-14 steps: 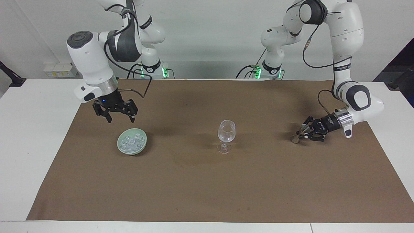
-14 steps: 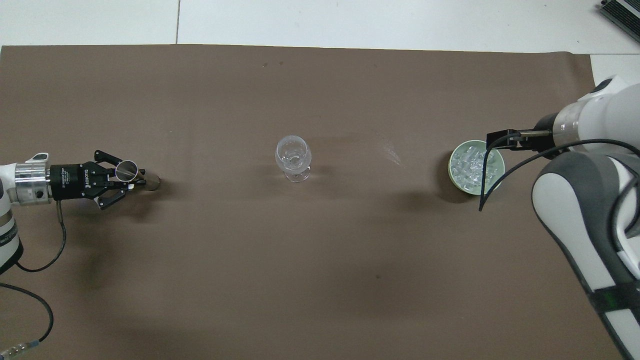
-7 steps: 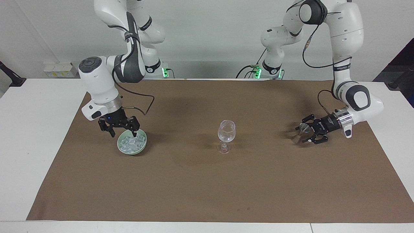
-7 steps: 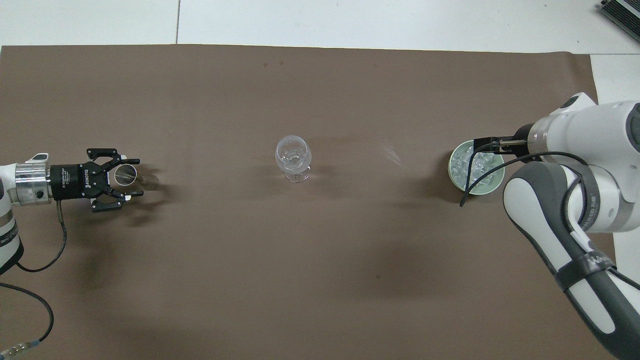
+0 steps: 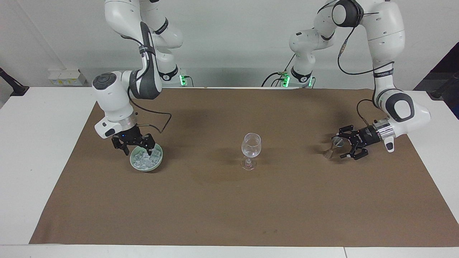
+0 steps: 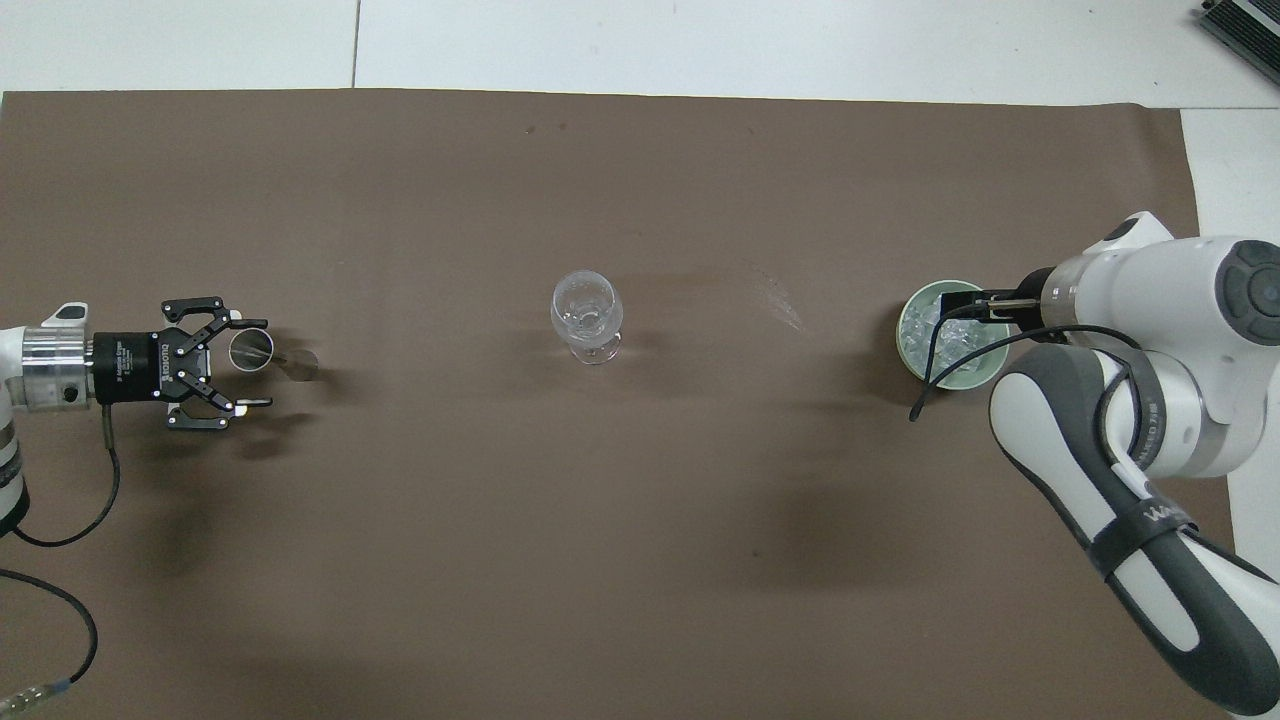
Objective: Pour wine and add ice with both arms
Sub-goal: 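Set down the cup with the left gripper while the right gripper reaches the ice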
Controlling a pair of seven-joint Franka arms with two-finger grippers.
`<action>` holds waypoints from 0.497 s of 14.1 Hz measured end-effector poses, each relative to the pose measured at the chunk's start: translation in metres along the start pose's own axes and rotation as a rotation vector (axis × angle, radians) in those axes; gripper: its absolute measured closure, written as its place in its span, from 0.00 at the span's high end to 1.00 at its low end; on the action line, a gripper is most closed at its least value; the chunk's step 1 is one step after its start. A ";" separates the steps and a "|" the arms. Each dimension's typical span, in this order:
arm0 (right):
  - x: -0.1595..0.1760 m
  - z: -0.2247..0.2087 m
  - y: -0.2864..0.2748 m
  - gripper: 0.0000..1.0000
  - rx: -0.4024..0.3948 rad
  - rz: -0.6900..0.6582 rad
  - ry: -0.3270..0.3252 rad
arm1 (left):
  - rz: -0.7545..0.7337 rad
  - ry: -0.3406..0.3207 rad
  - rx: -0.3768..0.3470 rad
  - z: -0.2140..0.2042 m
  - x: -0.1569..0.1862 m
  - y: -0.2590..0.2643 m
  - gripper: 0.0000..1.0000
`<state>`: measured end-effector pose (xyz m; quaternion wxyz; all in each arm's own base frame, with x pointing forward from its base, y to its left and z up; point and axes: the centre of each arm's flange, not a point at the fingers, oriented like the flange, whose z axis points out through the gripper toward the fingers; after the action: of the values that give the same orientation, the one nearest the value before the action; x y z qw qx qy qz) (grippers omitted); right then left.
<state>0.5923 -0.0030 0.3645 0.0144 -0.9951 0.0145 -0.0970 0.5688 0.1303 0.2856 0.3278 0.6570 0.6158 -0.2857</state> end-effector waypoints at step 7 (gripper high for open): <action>-0.014 0.020 -0.020 0.82 0.006 -0.034 0.019 | 0.397 0.270 0.082 -0.081 -0.068 0.033 1.00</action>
<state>0.5828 0.0179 0.3425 0.0157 -0.9942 -0.0023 -0.1066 0.5945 0.1508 0.3916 0.2652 0.8101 0.5009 -0.1503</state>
